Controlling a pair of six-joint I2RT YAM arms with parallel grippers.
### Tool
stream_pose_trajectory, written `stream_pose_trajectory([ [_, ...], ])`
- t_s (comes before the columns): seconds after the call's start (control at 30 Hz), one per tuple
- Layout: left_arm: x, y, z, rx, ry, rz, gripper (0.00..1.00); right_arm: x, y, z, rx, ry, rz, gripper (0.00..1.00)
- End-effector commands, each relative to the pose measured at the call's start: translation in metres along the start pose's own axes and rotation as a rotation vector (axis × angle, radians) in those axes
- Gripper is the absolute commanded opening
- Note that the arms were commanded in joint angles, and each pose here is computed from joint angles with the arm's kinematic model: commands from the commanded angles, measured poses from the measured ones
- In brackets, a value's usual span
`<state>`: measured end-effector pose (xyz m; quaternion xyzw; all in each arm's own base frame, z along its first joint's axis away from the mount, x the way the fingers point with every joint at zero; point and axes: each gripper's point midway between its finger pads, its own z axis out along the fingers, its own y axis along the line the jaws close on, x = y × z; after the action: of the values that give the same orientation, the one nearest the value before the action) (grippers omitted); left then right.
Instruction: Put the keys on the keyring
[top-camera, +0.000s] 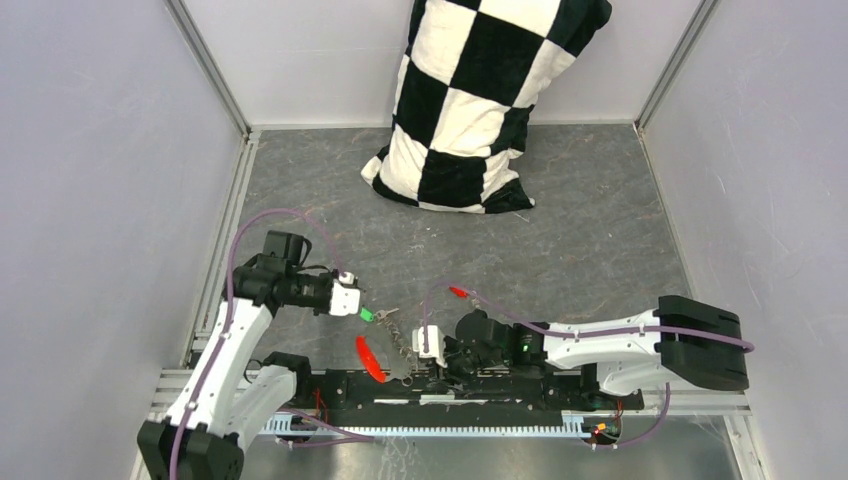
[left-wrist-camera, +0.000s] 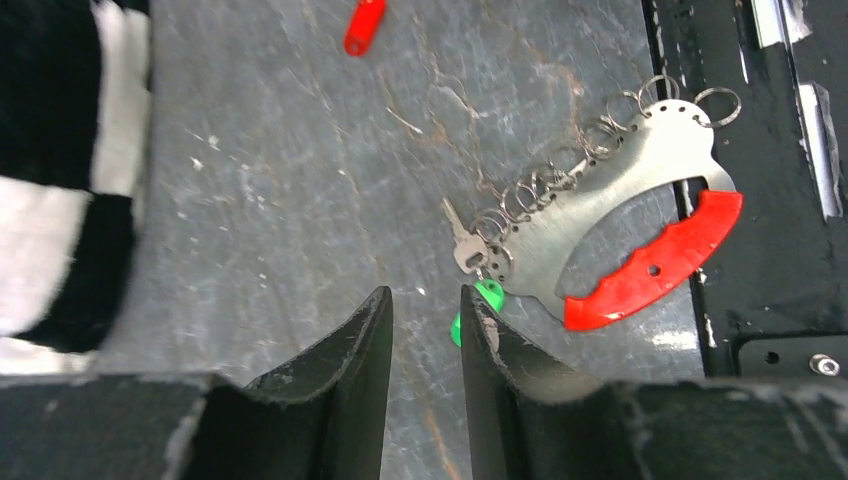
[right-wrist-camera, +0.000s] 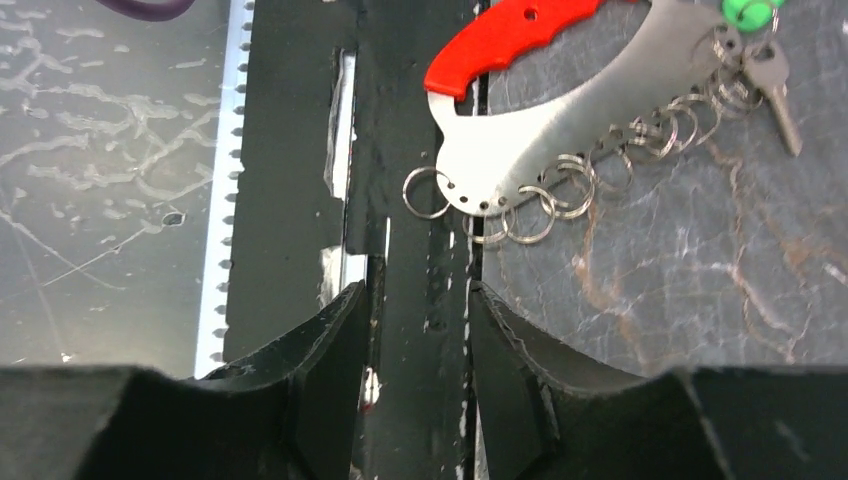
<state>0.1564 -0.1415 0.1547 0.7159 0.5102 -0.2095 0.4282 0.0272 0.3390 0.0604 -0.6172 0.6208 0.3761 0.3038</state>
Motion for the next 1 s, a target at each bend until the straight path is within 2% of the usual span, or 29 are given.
stream_pose_trajectory([
  [0.0, 0.011, 0.006, -0.002, 0.014, 0.046, -0.073, 0.38, -0.039, -0.004, 0.015, 0.004, -0.066, -0.192, 0.47],
  [0.2, 0.034, 0.017, 0.001, -0.059, 0.105, -0.192, 0.39, -0.029, 0.009, 0.037, -0.050, -0.020, -0.292, 0.47],
  [0.3, 0.051, 0.023, 0.002, -0.081, 0.157, -0.252, 0.39, -0.017, 0.014, 0.051, -0.077, 0.025, -0.296, 0.47],
  [0.43, 0.053, 0.030, -0.004, -0.088, 0.165, -0.304, 0.39, -0.005, 0.011, 0.063, -0.065, 0.071, -0.274, 0.44],
  [0.67, 0.041, 0.030, -0.012, -0.132, 0.143, -0.266, 0.40, 0.004, -0.009, 0.069, 0.062, 0.101, -0.229, 0.41],
  [0.97, 0.031, 0.029, -0.018, -0.152, 0.134, -0.223, 0.40, 0.021, -0.028, 0.072, 0.143, 0.187, -0.200, 0.38],
])
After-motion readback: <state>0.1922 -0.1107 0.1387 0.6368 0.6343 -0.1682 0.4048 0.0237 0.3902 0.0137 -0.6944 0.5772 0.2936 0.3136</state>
